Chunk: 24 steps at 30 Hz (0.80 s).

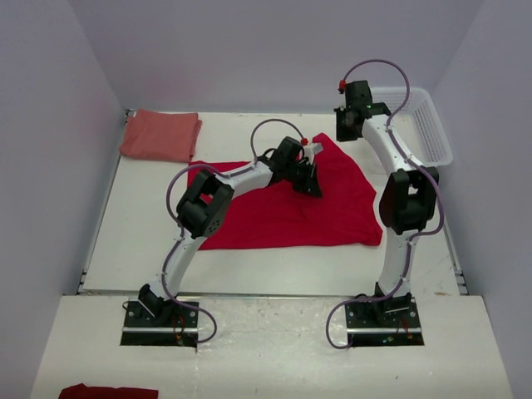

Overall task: Fold and stack the t-shirts
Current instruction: Grap the side of the flattened tshirt furthest away from the robot with both arms

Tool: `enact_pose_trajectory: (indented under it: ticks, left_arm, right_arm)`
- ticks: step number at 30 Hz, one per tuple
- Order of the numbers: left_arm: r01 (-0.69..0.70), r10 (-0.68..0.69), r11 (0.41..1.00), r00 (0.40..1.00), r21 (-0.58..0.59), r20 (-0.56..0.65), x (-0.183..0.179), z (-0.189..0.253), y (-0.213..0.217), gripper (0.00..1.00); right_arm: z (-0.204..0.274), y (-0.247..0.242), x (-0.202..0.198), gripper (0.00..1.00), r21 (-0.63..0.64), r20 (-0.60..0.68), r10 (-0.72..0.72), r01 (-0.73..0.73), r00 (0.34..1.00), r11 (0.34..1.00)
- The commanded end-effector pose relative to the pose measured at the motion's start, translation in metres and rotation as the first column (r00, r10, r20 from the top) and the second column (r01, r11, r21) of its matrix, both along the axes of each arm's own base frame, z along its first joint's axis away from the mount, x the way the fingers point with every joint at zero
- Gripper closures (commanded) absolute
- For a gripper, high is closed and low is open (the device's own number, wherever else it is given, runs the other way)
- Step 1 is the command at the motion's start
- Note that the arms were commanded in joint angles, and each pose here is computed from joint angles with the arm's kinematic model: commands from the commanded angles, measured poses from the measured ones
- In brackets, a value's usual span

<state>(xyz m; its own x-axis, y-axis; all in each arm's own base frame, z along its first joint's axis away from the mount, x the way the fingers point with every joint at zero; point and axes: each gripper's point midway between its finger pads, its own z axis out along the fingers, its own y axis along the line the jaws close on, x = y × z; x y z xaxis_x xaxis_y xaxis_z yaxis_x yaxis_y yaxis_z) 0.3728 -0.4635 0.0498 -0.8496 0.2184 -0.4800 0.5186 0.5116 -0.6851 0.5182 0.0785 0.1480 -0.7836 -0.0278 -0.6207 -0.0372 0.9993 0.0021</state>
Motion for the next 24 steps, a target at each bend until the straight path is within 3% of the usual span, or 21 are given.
enact_pose_trajectory:
  ticks: [1, 18, 21, 24]
  left_arm:
    - [-0.033, 0.033, 0.999, 0.999, -0.003, -0.012, 0.008, -0.004, 0.0, 1.0]
    - [-0.052, 0.072, 0.982, 0.992, 0.181, -0.107, -0.05, -0.065, 0.031, 1.0]
    - [-0.038, 0.063, 0.981, 0.99, 0.19, -0.127, -0.067, -0.069, 0.034, 1.0]
    - [-0.034, 0.061, 0.981, 0.989, 0.191, -0.137, -0.077, -0.069, 0.038, 1.0]
  right_arm:
    - [0.032, -0.006, 0.0, 1.0, 0.011, 0.069, -0.024, 0.024, 0.997, 1.0]
    - [0.017, -0.004, 0.016, 1.0, 0.019, 0.051, -0.039, 0.038, 0.998, 0.999]
    - [0.007, -0.001, 0.019, 1.0, 0.074, 0.01, -0.039, 0.038, 0.999, 0.997]
    - [-0.005, 0.0, 0.021, 0.93, 0.087, -0.025, -0.028, 0.03, 0.999, 0.996]
